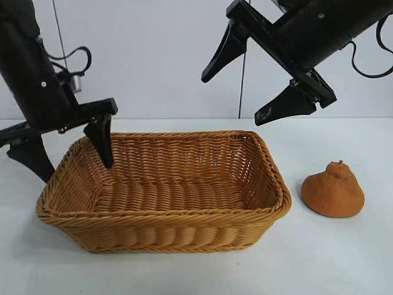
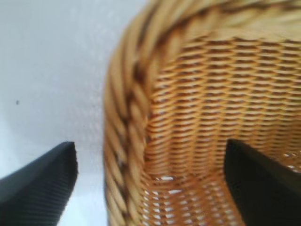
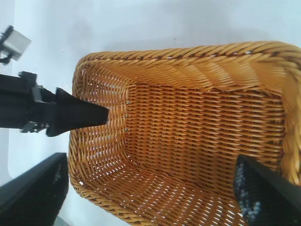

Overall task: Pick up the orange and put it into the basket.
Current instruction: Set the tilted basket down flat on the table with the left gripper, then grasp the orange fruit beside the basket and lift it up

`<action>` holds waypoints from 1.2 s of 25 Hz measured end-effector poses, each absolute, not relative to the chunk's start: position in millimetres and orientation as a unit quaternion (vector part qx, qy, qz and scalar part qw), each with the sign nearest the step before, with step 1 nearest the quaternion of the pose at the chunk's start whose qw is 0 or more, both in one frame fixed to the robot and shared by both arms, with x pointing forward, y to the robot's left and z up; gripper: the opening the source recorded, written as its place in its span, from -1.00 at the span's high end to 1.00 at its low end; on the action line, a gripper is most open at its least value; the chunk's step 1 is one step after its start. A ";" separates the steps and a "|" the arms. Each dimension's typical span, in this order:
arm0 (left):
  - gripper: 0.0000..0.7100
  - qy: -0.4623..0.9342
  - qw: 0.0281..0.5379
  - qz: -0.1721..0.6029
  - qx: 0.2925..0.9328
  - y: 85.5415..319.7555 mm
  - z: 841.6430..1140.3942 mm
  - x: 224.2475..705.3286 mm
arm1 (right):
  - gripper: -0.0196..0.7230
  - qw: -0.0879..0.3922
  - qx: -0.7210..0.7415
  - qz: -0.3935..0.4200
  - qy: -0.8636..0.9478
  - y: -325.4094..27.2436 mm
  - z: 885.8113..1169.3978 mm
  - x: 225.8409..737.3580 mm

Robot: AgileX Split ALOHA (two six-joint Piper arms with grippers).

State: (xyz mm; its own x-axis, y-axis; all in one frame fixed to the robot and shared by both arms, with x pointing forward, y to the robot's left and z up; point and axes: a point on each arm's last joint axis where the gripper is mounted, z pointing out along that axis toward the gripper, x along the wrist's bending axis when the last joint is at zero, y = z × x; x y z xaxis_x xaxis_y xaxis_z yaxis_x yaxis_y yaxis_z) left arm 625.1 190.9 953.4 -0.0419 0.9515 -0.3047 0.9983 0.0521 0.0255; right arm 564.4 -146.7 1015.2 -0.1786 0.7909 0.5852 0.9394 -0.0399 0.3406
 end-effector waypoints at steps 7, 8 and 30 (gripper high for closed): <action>-0.75 0.672 0.112 0.010 0.732 205.7 1026.3 632.8 | -0.81 0.107 -0.632 -0.347 -0.685 -146.7 1015.2 564.4; -0.75 0.668 0.104 0.025 0.737 208.4 1033.3 633.6 | -0.81 0.107 -0.632 -0.347 -0.685 -146.7 1015.2 564.4; -0.74 0.713 0.121 0.106 0.682 303.7 1108.9 544.1 | -0.81 0.108 -0.631 -0.347 -0.685 -146.6 1015.3 564.2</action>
State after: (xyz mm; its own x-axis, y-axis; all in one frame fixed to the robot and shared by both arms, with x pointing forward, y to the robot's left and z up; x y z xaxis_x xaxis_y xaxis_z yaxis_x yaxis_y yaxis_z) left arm 544.1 303.7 1108.9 -0.0407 0.9988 -0.0285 0.9473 0.0476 0.3169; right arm 564.2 -146.6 1015.3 -0.1792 0.7902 0.5860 0.9402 -0.0377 0.3384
